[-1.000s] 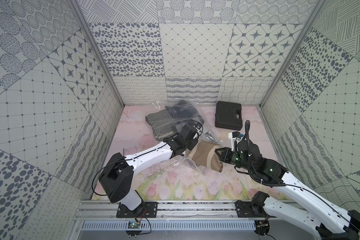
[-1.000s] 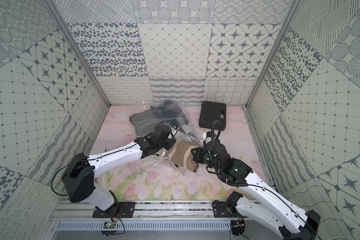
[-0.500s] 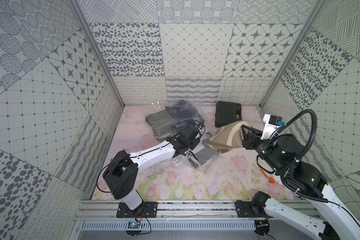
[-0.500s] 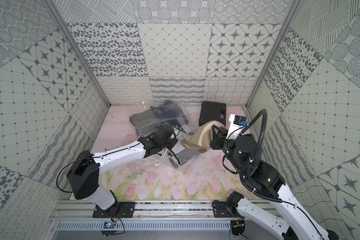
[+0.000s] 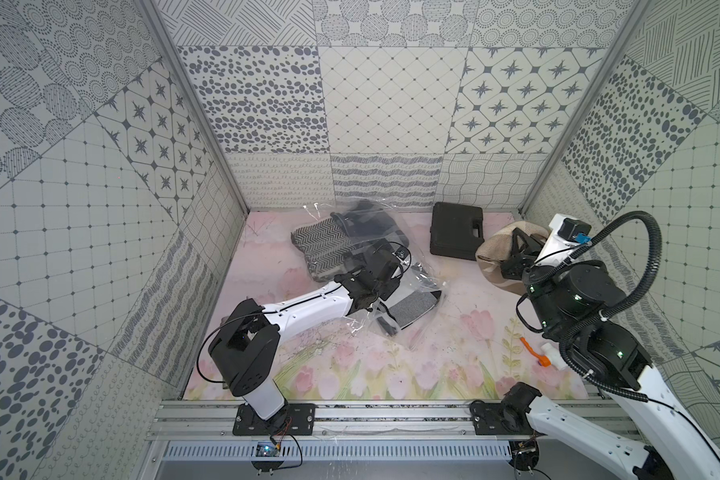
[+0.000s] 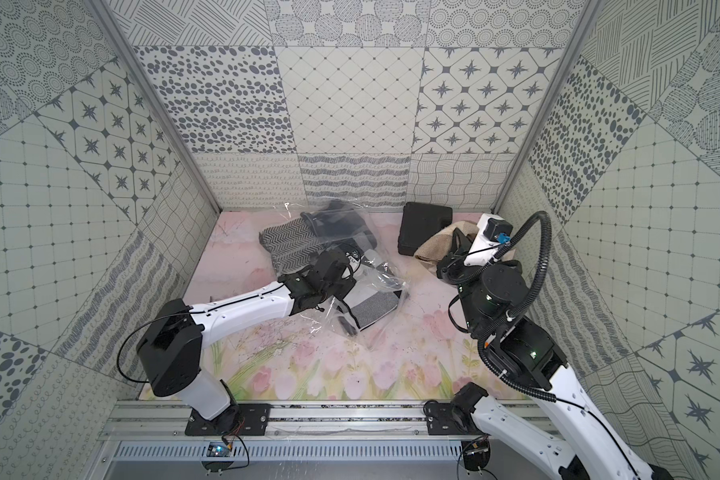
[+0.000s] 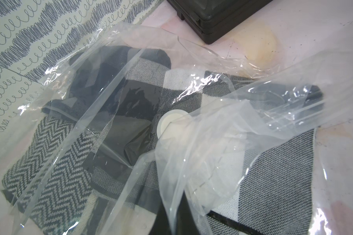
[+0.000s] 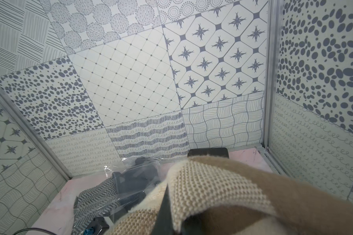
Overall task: Take the blanket out of the vacuum bag
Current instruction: Take out the blanket from the vacuum bag, then place the blanket at the center of the board.
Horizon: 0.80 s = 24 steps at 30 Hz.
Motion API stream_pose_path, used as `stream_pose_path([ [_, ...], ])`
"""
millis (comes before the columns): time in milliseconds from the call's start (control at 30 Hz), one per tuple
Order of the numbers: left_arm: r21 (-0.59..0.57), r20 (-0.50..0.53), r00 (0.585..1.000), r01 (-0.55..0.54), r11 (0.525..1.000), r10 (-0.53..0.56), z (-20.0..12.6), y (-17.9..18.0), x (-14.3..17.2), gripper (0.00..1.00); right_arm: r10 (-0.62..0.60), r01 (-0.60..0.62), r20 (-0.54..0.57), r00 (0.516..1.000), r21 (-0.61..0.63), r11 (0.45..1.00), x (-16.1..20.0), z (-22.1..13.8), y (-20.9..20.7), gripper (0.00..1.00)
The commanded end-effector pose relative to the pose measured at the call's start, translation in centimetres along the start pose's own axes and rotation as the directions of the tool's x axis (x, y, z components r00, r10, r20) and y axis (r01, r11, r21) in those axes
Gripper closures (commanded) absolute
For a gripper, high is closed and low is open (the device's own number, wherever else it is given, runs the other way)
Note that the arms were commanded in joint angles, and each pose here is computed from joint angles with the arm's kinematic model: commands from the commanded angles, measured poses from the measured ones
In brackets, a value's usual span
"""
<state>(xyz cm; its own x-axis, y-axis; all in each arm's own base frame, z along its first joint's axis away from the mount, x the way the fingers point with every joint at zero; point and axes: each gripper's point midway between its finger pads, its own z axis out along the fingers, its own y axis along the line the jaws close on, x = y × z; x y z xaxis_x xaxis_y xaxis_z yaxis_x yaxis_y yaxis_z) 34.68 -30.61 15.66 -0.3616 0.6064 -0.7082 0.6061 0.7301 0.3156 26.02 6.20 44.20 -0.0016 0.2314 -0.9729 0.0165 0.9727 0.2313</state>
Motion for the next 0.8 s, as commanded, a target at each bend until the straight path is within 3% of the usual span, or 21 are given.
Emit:
stream_pose_path([
  [0,-0.015,0.033,0.999,-0.004,1.000,0.004,0.2,0.2,-1.2,1.00,0.077,-0.076,-0.010,0.997,0.052,0.996,0.9,2.2,-2.1,1.00],
  [133,-0.016,0.026,1.000,-0.014,1.000,0.014,0.5,0.0,-1.2,1.00,0.202,-0.189,-0.132,0.970,0.104,0.976,4.8,5.9,-5.6,1.00],
  [333,-0.028,0.023,0.999,-0.022,0.999,0.023,0.9,0.3,-1.2,1.00,0.275,-0.247,-0.202,0.940,0.152,0.957,6.7,11.3,-9.0,1.00],
  [633,-0.042,0.013,0.999,-0.044,0.998,0.044,2.7,0.9,-2.6,1.00,0.242,-0.206,-0.193,0.951,0.187,0.960,3.3,17.2,-13.4,1.00],
  [767,-0.044,0.006,1.000,-0.022,0.999,0.022,3.8,1.0,-2.6,1.00,0.282,-0.251,-0.196,0.939,0.169,0.953,2.8,19.1,-14.4,1.00],
])
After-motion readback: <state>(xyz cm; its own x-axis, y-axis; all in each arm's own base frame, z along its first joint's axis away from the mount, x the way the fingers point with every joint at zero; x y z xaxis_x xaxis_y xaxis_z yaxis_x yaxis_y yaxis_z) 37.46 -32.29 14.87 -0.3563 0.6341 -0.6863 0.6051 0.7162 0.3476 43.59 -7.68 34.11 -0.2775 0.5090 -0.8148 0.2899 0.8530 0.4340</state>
